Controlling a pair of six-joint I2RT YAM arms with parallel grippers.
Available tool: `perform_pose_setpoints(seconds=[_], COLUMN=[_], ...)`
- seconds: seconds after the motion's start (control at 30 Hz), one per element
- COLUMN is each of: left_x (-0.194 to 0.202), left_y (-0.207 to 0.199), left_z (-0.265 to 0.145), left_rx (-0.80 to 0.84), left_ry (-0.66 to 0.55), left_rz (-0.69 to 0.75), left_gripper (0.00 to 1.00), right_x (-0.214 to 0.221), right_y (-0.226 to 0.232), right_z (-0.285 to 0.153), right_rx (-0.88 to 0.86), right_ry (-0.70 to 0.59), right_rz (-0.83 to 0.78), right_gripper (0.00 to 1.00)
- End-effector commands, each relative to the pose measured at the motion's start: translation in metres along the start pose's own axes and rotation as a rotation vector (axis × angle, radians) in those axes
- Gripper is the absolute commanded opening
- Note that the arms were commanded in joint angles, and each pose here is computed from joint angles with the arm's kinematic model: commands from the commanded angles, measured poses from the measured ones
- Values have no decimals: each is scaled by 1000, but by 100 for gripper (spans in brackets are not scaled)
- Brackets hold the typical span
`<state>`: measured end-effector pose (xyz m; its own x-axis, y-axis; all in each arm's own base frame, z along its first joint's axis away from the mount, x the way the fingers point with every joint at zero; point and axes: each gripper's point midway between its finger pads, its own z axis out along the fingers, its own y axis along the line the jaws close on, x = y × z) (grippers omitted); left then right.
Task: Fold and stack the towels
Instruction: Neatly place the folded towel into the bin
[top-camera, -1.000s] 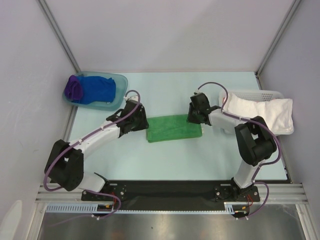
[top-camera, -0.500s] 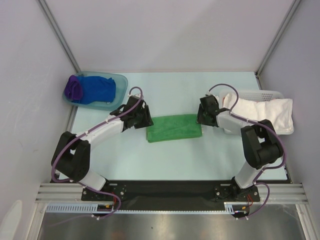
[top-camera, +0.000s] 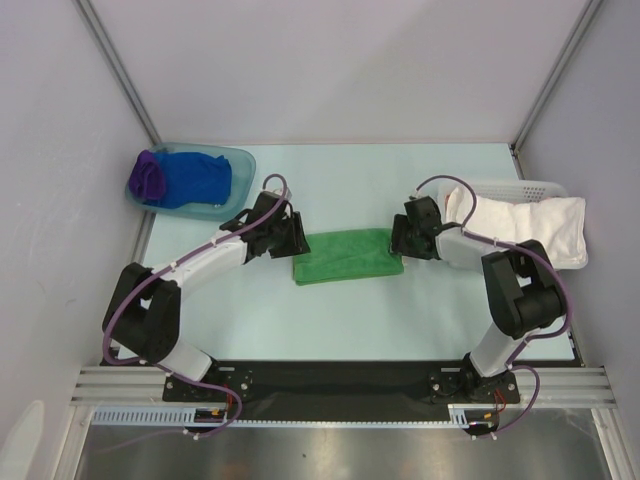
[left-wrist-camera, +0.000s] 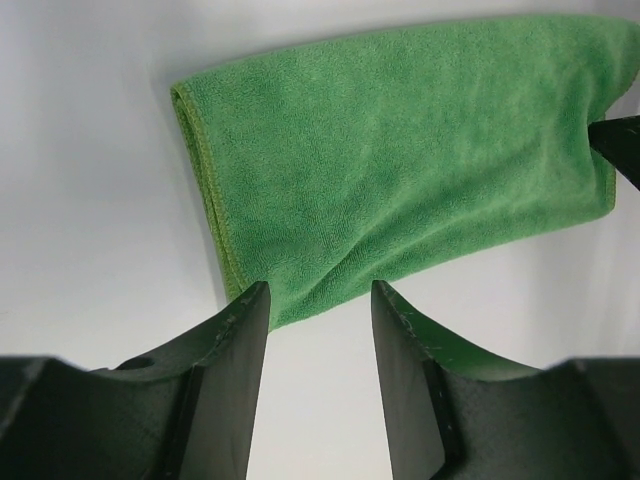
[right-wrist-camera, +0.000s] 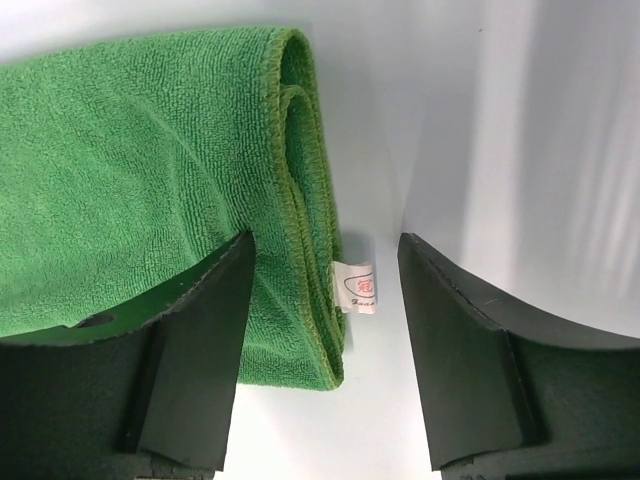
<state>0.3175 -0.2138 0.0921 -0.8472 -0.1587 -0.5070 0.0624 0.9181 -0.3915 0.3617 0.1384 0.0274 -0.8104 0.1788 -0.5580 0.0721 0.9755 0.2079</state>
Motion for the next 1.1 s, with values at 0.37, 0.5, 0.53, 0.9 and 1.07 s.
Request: perform_pose_setpoints(seconds=[0.37,0.5,0.53,0.9,1.07], left_x=[-9,-6,-4,-12,-25], left_y=[-18,-19,-19,-33,-38], left_z=[-17,-16,-16,-40,-64], left_rx=[92,106,107,160,192], left_ry=[-29,-23,-19,-36,-75], left_rz=[58,59,60,80,110], left_gripper=[52,52,52,51,52], right_x=[28,36,39,22,5], right_y=[17,13,13,12,3], right_z=[17,25,25,14,-6], right_rx=[1,26,30,145,293], right_ry=[47,66,70,13,-42], right_rz=[-73,-67,-67,-106,-196], right_gripper=[61,53,50,14,0])
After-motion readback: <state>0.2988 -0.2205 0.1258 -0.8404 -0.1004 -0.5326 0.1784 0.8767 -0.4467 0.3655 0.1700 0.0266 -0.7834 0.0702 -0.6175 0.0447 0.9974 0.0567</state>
